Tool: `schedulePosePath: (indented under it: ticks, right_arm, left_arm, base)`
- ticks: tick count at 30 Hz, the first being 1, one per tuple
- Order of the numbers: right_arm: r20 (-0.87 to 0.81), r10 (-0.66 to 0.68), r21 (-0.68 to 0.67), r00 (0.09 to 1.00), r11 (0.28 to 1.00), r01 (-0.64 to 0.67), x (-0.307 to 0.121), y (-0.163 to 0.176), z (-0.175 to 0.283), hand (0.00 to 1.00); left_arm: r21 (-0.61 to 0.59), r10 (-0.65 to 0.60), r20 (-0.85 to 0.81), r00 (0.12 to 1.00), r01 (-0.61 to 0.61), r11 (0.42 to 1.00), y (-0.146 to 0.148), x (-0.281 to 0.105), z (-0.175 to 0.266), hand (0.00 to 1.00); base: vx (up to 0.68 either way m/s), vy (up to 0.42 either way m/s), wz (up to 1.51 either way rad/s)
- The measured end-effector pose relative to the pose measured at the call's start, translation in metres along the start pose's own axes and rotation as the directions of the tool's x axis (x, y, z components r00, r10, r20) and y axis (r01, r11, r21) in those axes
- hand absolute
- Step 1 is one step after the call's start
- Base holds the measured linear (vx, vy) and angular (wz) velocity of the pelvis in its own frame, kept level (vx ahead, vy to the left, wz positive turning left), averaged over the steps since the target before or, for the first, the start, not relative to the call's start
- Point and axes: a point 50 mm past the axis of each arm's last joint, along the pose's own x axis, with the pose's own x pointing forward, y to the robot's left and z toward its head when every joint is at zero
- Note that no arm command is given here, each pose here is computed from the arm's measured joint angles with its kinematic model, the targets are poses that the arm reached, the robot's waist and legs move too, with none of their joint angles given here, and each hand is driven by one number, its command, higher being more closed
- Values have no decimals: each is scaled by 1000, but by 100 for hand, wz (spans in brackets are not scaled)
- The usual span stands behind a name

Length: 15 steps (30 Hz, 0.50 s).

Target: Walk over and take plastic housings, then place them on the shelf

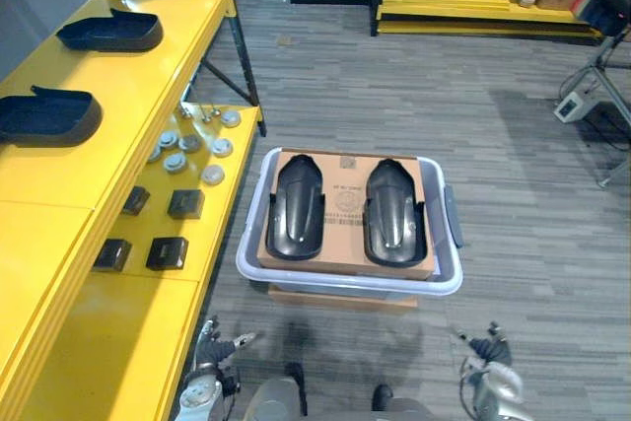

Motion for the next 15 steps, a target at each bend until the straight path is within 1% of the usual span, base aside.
schedulePosePath:
  ticks: [1,4,6,9,11,15]
  right_arm:
    - [83,-4,24,997,1000,2,1,1,20,0]
    - [243,18,59,970,998,-33,-2,10,55,0]
    - [308,50,55,950,996,-70,-4,22,70,0]
    - [372,104,13,923,993,-117,-7,40,85,0]
    - [405,148,-61,902,989,-135,-9,56,91,0]
    - [409,207,-144,889,976,-161,-9,79,93,0]
  left_arm:
    - [1,0,-6,1000,0,1000,0,-1,-2,0]
    - [3,1,-16,1000,-1,1000,2,-4,-6,0]
    - [5,-12,-29,1000,12,1000,2,-6,-11,0]
    - [15,-32,-44,999,33,999,-2,-10,-17,0]
    - [16,-41,-50,998,41,999,-4,-12,-19,0]
    - [18,-41,-53,998,42,999,-4,-13,-21,0]
  base:
    - [12,8,-9]
    - [19,-3,1]
    - [7,-7,6]
    - [-18,-3,4]
    - [-57,-5,12]
    - [-82,-1,18]
